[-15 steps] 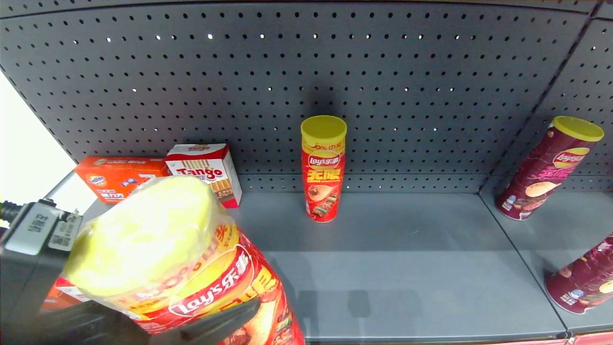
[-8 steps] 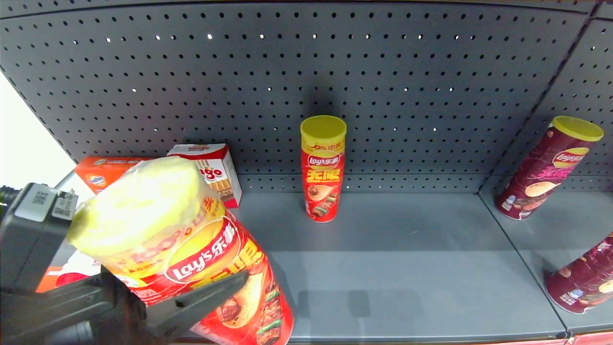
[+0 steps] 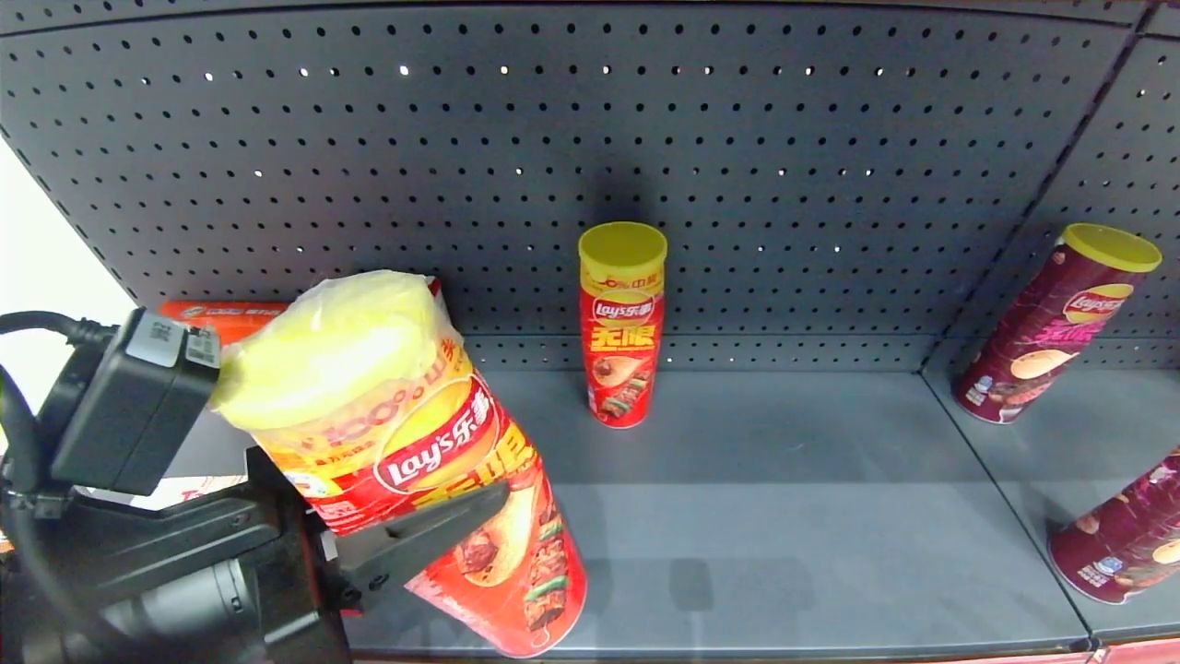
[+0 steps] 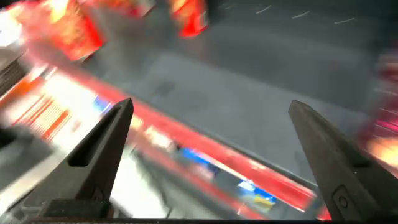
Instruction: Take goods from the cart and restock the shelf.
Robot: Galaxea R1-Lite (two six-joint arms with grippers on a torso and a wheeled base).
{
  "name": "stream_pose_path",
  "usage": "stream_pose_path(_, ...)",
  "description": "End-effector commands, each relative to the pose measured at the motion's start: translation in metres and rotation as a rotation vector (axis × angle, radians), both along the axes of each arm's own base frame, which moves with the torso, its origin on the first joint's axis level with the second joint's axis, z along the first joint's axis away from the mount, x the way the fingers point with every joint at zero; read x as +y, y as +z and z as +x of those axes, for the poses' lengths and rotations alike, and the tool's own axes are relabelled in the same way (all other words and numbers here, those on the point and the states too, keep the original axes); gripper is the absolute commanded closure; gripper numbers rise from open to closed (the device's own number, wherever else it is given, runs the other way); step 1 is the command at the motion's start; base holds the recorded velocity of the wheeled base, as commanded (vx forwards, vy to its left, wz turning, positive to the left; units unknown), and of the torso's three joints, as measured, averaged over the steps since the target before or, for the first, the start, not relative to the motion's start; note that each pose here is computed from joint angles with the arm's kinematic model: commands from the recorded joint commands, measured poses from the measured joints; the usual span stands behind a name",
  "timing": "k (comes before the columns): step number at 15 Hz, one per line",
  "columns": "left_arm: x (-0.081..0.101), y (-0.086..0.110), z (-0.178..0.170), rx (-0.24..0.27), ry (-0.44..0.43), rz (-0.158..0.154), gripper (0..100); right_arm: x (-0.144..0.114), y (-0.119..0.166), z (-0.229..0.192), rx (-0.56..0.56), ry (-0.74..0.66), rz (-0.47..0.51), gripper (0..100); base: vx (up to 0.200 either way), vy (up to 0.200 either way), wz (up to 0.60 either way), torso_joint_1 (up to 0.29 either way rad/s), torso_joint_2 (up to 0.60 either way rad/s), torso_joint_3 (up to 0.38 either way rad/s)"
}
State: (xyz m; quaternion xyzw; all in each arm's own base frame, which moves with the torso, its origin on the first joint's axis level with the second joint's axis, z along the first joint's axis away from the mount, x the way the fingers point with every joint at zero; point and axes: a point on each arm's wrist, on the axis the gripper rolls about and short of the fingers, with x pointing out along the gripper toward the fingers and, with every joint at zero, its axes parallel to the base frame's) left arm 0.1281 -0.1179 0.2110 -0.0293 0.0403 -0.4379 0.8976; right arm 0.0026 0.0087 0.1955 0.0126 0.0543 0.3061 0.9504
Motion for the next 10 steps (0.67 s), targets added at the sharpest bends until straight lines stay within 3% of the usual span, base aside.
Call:
stream_pose_path(1, -0.001, -0.001, 0.004, 0.008, 0.011, 0.006, 100, 0.017, 0.004, 0.040, 0.138, 0.126, -0.108, 0, 0.000, 0.000, 0.00, 0.000, 0.00, 0.000)
stream_pose_path(6, 0.002, 0.000, 0.004, 0.002, 0.021, 0.001, 100, 0.049, 0.020, 0.076, 0.168, 0.176, -0.247, 0, 0.000, 0.000, 0.00, 0.000, 0.00, 0.000)
stream_pose_path(10, 0.002, 0.001, 0.004, -0.002, 0.021, -0.002, 100, 0.078, 0.030, 0.106, 0.146, 0.141, -0.272, 0, 0.000, 0.000, 0.00, 0.000, 0.00, 0.000)
